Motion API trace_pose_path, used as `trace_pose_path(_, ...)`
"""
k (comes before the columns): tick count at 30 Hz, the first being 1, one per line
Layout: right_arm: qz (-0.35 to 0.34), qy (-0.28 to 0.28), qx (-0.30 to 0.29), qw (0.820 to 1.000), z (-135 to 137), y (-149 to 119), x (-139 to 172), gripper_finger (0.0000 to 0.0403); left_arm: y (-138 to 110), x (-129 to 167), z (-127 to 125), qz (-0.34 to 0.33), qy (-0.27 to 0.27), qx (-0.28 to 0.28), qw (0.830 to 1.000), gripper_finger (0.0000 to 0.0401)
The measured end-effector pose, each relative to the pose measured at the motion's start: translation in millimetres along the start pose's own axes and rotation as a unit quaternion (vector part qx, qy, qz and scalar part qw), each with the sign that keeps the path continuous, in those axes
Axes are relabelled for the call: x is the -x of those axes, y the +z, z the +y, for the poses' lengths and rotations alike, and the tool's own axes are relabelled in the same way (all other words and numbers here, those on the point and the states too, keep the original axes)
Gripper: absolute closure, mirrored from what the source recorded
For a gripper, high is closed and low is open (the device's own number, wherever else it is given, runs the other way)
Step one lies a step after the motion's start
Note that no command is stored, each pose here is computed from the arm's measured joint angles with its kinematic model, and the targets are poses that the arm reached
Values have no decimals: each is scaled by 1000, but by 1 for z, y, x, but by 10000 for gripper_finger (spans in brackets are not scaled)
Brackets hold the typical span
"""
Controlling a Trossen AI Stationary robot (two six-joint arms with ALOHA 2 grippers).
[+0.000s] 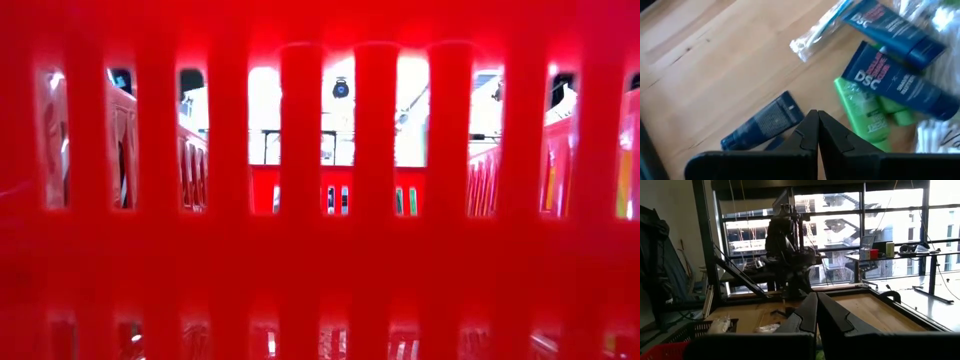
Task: Pick & Place Travel size toiletries
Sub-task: Put the blue shave cream into the red bin
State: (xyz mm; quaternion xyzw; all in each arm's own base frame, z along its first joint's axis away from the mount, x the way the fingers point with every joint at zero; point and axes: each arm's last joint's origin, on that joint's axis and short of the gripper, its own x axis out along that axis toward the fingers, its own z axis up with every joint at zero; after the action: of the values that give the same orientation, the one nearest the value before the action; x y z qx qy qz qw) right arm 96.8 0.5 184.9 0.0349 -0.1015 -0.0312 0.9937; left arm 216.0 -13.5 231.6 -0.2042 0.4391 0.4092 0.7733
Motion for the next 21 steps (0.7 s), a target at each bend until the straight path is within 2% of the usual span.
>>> trace_pose_path(3,1,0,0,1000,0,0,0,401,-1,-1,5,14,23,1,1000,401)
trace_pose_path(8,1,1,0,1000,0,0,0,401,-7,-12,16,57,54,65,995,401)
trace_pose_path(13,1,1,0,1000,0,0,0,401,-25,-32,28,121,71,91,986,401)
trace_pose_path(21,1,2,0,1000,0,0,0,401,-43,-47,40,120,116,123,978,401)
